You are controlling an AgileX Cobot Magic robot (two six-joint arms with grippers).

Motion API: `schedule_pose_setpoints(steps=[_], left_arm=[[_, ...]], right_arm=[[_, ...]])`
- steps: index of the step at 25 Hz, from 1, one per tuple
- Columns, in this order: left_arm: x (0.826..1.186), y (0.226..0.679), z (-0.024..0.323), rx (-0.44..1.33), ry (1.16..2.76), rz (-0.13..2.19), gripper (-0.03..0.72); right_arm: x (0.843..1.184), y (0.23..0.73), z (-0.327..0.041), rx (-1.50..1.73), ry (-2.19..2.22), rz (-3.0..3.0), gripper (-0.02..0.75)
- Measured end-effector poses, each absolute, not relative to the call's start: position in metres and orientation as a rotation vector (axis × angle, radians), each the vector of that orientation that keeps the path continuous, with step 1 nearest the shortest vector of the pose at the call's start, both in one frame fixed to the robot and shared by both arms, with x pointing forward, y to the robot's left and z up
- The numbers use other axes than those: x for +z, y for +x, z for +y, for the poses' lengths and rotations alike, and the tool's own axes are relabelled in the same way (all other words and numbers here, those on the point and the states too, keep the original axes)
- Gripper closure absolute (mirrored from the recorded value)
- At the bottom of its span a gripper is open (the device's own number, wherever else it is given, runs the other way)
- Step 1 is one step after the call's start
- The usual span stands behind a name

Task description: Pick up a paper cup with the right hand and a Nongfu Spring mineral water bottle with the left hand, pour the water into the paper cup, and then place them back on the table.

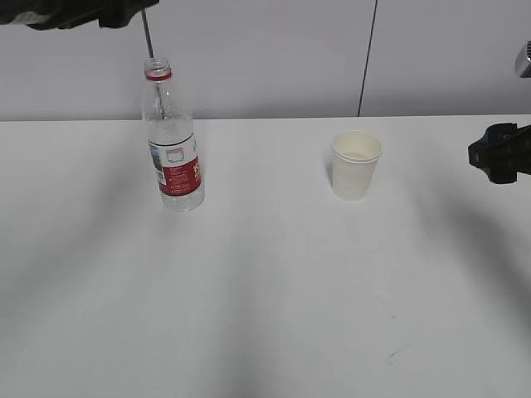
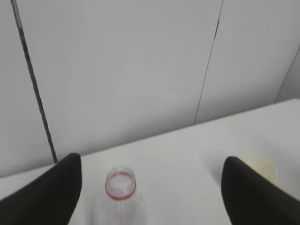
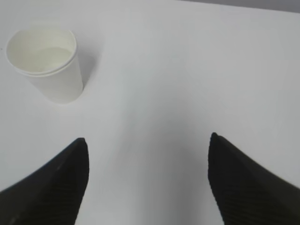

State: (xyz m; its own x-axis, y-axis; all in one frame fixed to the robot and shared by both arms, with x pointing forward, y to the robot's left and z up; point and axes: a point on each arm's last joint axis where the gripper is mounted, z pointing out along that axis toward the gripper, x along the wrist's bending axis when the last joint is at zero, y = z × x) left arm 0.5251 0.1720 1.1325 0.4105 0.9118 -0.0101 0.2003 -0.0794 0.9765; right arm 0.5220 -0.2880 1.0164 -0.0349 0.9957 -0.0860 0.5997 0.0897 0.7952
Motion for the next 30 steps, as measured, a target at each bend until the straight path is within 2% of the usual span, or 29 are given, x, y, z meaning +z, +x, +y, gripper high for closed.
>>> schedule_pose_setpoints(steps=[8,17,23,30], left_arm=[[1.124,0.51,0.177,0.637,1.886,1.191,0.144],[1.124,0.48,0.191,0.497,2.082,1.344,0.146],[1.108,0.457,0.214,0.363,2.283,1.696,0.148],[1.109,0.453,0.224,0.286,2.21,1.842,0.148]], right_arm=[[1.033,0.494,-0.271,0.608,1.796,1.742,0.153],[1.07,0.468,-0.268,0.303,2.043,1.961,0.154],[1.082,0.459,-0.266,0.209,2.081,2.052,0.154],[1.082,0.456,-0.256,0.3,2.092,2.174,0.154]])
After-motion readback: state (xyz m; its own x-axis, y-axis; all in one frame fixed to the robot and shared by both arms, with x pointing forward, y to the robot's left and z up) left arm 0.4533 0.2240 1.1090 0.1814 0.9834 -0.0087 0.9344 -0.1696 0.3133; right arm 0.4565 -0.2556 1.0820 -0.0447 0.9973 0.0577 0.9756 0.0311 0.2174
